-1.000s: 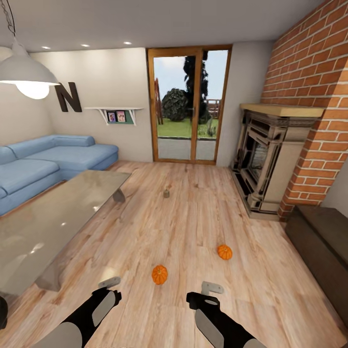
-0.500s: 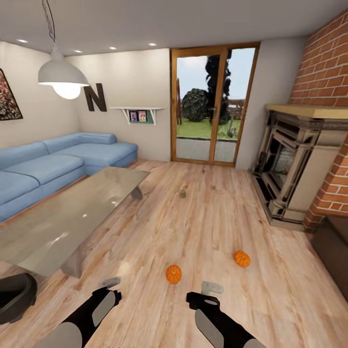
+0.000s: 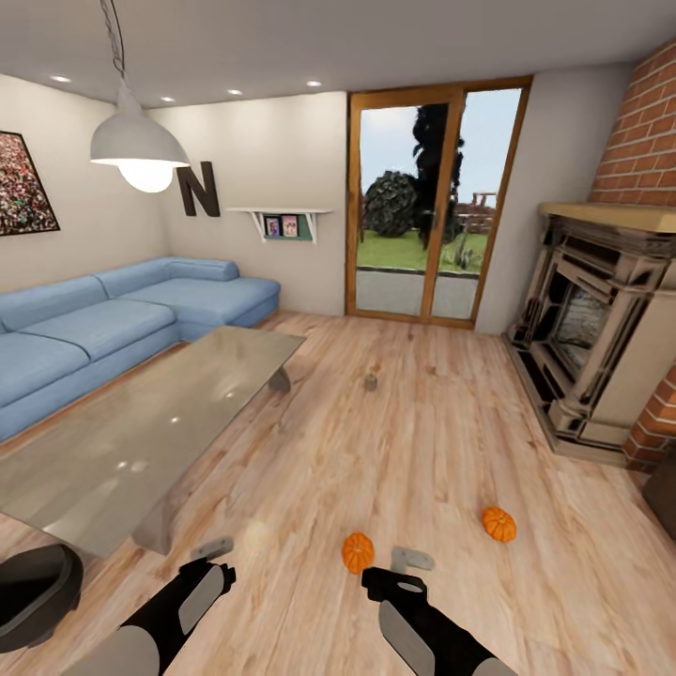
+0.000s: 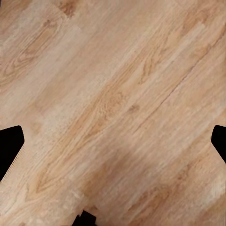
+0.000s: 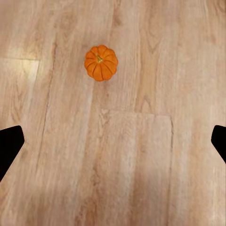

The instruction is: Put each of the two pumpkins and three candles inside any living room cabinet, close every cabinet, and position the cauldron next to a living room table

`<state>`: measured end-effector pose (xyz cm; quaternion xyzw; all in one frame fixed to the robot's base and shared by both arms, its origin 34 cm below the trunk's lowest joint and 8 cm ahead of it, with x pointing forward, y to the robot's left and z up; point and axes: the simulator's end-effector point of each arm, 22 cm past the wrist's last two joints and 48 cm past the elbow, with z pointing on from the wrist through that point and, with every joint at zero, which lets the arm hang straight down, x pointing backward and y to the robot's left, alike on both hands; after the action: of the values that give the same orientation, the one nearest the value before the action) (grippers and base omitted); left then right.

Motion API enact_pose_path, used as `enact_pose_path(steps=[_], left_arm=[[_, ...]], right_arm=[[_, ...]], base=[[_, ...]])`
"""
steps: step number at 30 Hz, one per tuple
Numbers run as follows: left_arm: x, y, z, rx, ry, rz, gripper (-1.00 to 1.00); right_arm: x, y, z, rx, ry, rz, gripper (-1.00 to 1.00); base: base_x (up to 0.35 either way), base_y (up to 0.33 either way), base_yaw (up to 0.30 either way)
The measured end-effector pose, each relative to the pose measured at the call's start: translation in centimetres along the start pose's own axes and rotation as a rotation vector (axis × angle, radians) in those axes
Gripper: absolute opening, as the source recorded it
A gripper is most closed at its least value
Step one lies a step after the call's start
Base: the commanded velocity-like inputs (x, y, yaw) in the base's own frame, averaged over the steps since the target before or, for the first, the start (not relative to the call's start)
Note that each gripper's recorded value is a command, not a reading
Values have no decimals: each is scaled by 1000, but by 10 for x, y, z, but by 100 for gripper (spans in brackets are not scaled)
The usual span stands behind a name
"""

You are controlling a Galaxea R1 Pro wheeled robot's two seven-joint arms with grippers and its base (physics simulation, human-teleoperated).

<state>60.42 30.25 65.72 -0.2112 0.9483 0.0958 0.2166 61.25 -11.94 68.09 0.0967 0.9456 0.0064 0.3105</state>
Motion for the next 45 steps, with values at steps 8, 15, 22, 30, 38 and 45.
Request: enact_pose_path(steps=[8,15,22,30,38,45], left_arm=[[0,0,0,-1,0,0,100],[0,-1,0,1,1,0,100],[0,-1,0,1,1,0,100],[0,0,0,0,1,0,100],[0,0,0,-1,1,0,100],[0,0,0,0,1,0,100]], right_arm=[[0,0,0,0,1,1,100],[0,0,0,0,1,0,100],[0,0,0,0,1,0,100],[0,0,0,0,1,1,100],[0,0,0,0,1,1,100],[0,0,0,1,1,0,100]], base=[[109,85,-138],[5,4,-170],[0,95,-13],[0,23,-1],[0,0,0],[0,0,0]])
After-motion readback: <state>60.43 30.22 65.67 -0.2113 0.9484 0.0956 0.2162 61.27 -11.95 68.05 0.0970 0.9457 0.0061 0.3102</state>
